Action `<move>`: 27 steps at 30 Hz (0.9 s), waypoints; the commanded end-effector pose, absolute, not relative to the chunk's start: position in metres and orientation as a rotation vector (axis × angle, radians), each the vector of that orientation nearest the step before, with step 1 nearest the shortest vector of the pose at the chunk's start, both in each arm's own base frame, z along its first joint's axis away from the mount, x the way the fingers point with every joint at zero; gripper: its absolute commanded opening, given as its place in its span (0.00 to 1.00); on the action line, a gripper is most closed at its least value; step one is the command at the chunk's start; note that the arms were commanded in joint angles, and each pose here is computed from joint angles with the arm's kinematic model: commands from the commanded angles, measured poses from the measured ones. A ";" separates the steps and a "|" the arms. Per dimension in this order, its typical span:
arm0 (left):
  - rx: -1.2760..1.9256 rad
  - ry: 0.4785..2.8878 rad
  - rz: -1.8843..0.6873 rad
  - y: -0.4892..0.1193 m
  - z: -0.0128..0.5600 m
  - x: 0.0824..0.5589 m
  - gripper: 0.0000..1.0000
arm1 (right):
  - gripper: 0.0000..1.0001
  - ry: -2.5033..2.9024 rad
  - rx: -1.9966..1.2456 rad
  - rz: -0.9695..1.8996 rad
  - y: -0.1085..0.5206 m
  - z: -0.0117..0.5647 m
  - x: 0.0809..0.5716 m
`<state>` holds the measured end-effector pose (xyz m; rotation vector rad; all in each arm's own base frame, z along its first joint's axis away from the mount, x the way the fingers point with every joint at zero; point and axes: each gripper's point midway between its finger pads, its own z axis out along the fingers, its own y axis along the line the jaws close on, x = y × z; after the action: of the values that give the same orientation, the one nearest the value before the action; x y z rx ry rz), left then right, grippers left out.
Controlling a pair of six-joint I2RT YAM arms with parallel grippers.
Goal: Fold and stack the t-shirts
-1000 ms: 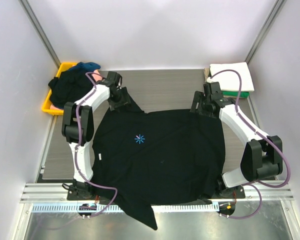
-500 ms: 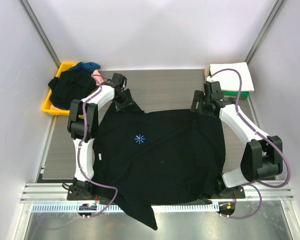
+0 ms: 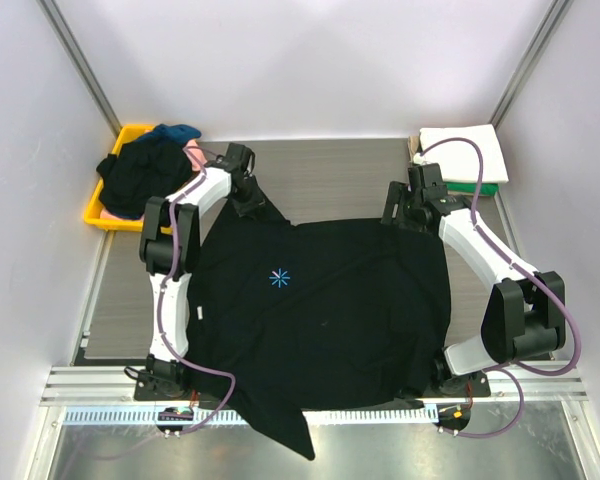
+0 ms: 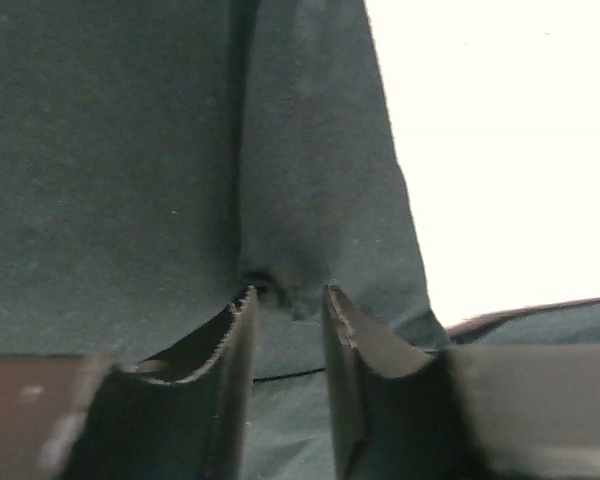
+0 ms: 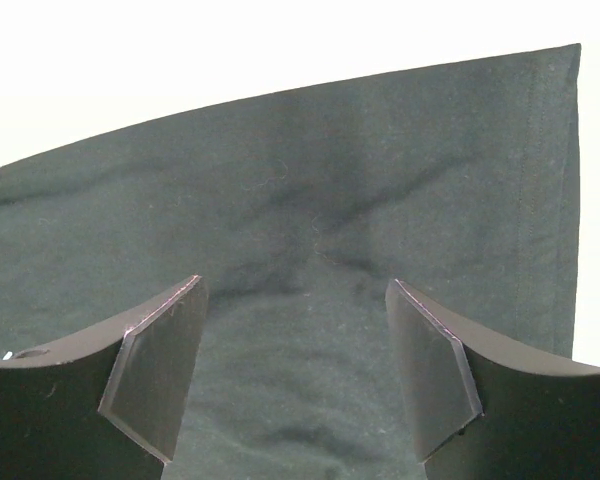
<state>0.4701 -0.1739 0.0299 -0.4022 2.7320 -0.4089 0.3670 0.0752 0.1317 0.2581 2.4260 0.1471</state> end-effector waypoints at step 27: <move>-0.156 2.528 -0.632 -0.275 0.121 0.542 0.82 | 0.79 2.356 0.280 0.189 0.074 0.150 0.364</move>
<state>0.5682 -0.2666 0.1220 -0.2289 2.4591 -0.6578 0.3612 0.0749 0.1266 0.2575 2.4370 0.1507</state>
